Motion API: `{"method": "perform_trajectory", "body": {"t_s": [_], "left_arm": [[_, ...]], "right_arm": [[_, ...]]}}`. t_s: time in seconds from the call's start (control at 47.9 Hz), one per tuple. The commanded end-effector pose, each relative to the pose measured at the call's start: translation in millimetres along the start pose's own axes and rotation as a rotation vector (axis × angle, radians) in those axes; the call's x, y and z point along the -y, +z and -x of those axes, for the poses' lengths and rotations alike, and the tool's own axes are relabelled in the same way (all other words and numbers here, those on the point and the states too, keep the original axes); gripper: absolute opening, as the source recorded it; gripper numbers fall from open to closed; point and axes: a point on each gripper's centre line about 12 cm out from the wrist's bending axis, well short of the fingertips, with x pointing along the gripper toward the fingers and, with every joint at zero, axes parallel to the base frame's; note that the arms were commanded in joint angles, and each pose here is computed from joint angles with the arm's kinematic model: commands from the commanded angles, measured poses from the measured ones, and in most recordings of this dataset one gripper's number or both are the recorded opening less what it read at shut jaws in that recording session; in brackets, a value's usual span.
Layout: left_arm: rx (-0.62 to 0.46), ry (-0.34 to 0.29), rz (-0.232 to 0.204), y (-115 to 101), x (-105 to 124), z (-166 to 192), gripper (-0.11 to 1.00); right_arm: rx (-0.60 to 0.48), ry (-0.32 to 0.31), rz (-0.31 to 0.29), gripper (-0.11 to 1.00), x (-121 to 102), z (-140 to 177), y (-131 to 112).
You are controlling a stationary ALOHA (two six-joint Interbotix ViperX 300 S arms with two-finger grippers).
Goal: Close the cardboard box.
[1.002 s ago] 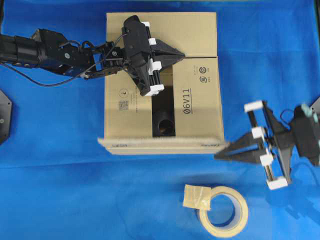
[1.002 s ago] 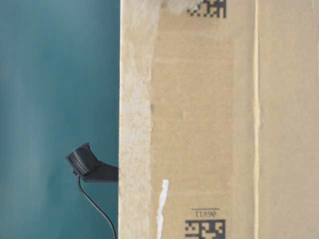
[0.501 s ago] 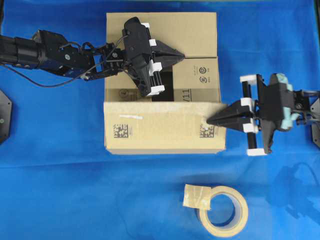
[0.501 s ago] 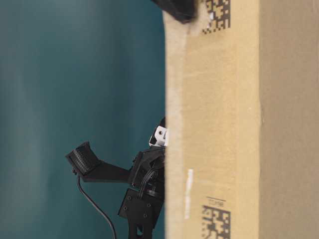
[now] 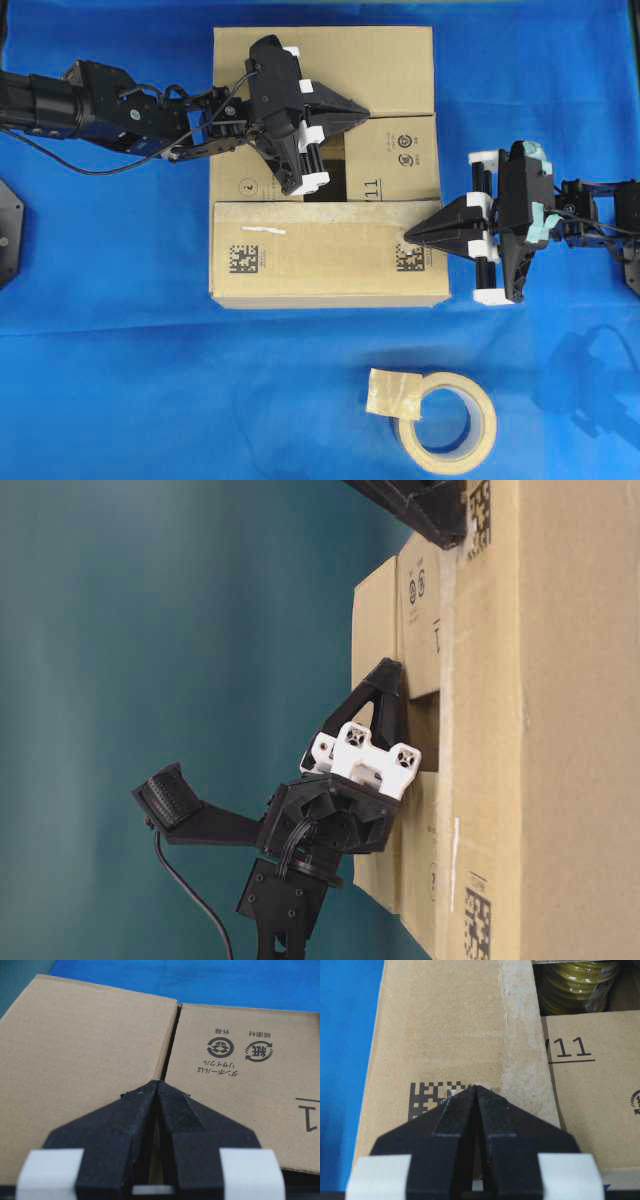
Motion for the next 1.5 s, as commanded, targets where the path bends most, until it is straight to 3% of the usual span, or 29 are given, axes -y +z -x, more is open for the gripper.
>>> {"method": "perform_trajectory", "body": {"t_s": [0.0, 0.292, 0.397, 0.543, 0.606, 0.71, 0.961, 1.19, 1.483], "left_arm": [[0.028, -0.008, 0.002, 18.0, 3.1, 6.0, 0.0], [0.074, 0.001, -0.008, 91.5, -8.3, 38.3, 0.0], [0.042, 0.03, -0.004, 115.8, -26.6, 47.3, 0.0], [-0.066, 0.085, -0.025, 132.6, -62.0, 47.5, 0.0], [-0.114, 0.104, -0.038, 135.7, -76.9, 44.3, 0.0], [-0.202, 0.135, -0.023, 135.9, -102.7, 35.4, 0.0], [-0.446, 0.159, 0.038, 117.1, -146.0, 15.4, 0.0], [-0.624, 0.121, 0.067, 92.5, -149.1, -0.4, 0.0], [-0.685, 0.063, 0.047, 102.3, -124.3, 0.1, 0.0]], "right_arm": [[0.007, -0.004, -0.005, 0.0, 0.9, -1.3, 2.8], [0.01, -0.004, -0.005, 0.0, 0.8, -1.4, 3.5], [0.011, -0.004, -0.005, 0.0, 0.6, -1.5, 4.1], [0.014, -0.003, -0.005, 0.0, 0.6, -1.5, 4.5], [0.018, -0.003, -0.005, 0.0, 0.6, -1.5, 4.9], [0.018, -0.004, -0.005, 0.0, 0.6, -1.8, 4.7], [0.024, -0.003, -0.002, 0.0, 0.5, -2.2, 5.6], [0.027, -0.003, -0.002, 0.0, 0.5, -1.9, 6.2], [0.033, -0.002, 0.01, 0.0, 0.3, -2.1, 6.7]]}}
